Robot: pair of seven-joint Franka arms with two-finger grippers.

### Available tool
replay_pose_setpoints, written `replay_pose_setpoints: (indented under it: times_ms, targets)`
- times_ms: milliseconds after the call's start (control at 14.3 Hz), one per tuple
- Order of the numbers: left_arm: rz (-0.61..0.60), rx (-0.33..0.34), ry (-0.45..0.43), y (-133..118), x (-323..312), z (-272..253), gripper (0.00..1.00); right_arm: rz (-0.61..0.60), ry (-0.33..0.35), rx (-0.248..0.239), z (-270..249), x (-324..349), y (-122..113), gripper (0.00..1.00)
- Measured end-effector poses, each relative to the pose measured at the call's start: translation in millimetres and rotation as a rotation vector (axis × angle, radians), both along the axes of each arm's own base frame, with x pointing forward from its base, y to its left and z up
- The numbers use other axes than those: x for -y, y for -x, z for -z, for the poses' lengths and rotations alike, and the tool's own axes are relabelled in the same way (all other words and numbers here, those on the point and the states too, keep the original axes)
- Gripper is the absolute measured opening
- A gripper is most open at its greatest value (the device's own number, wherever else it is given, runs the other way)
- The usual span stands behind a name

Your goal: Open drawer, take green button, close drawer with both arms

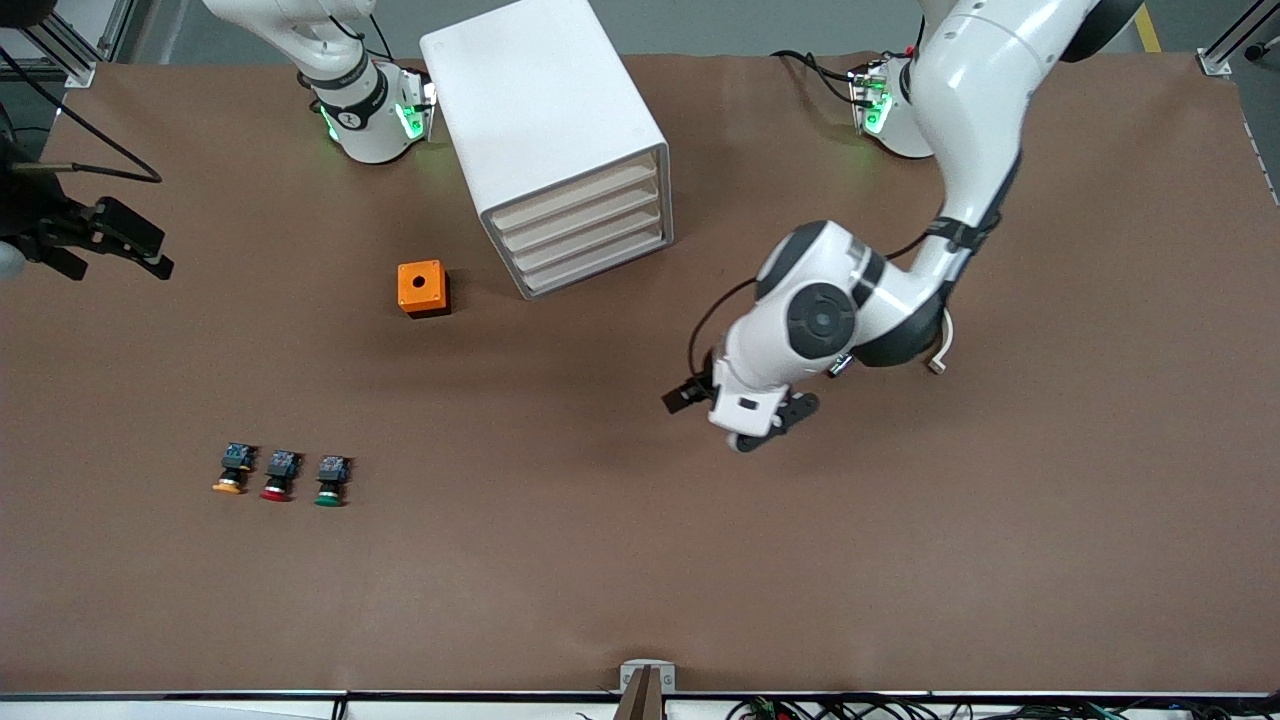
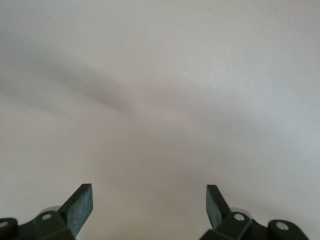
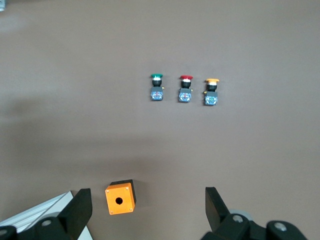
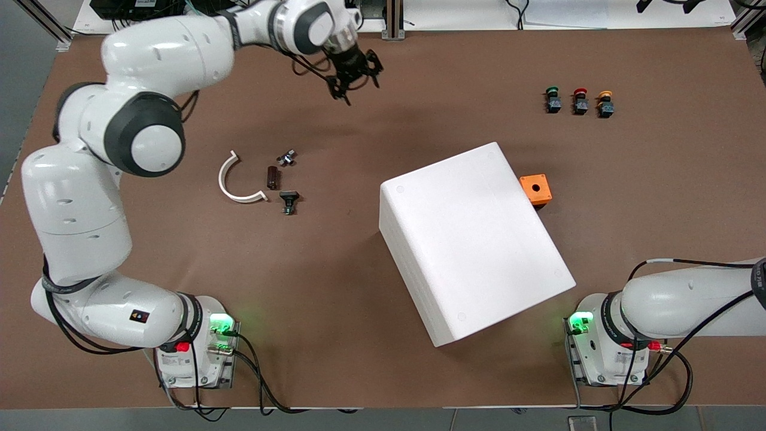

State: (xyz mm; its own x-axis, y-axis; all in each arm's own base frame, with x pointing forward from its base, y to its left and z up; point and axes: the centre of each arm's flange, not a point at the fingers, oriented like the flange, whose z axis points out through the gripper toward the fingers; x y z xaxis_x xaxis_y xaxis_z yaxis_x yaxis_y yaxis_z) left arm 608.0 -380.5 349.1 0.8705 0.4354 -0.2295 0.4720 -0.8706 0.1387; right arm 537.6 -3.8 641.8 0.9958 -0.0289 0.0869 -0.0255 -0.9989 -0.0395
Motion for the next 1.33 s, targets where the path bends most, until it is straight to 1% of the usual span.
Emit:
replay_pose_setpoints:
  times_ms: [70, 210, 349, 489, 629, 838, 1048, 1327]
  targets:
    - [0.05, -0.003, -0.018, -4.4, -21.6, -17.5, 1.0, 0.0, 0.0, 0.011, -5.5, 0.0, -0.3, 1.0]
    - [0.12, 0.018, -0.063, -6.2, -55.0, -59.6, 1.0, 0.0, 0.002, 0.018, -8.8, -0.1, -2.5, 1.0]
    - [0.179, 0.014, -0.101, 1.2, -80.3, -97.2, 1.0, 0.0, 0.017, -0.001, 1.3, 1.0, -9.6, 1.0]
    - [0.26, -0.009, -0.122, 7.6, -108.3, -121.7, 1.0, 0.001, 0.038, -0.025, 16.1, 3.8, -19.2, 1.0]
    - [0.314, -0.021, -0.127, 8.0, -141.7, -140.7, 1.0, 0.004, 0.051, -0.028, 20.0, 6.5, -26.4, 1.0]
    - [0.365, -0.033, -0.128, 10.5, -177.3, -160.4, 1.0, 0.005, 0.054, -0.023, 16.8, 7.0, -27.6, 1.0]
    - [0.427, -0.031, -0.137, 17.6, -202.8, -173.6, 1.0, 0.006, 0.054, -0.024, 16.8, 7.8, -27.7, 1.0]
    - [0.503, -0.021, -0.154, 33.5, -278.3, -190.9, 1.0, 0.007, 0.054, -0.024, 17.0, 8.1, -27.9, 1.0]
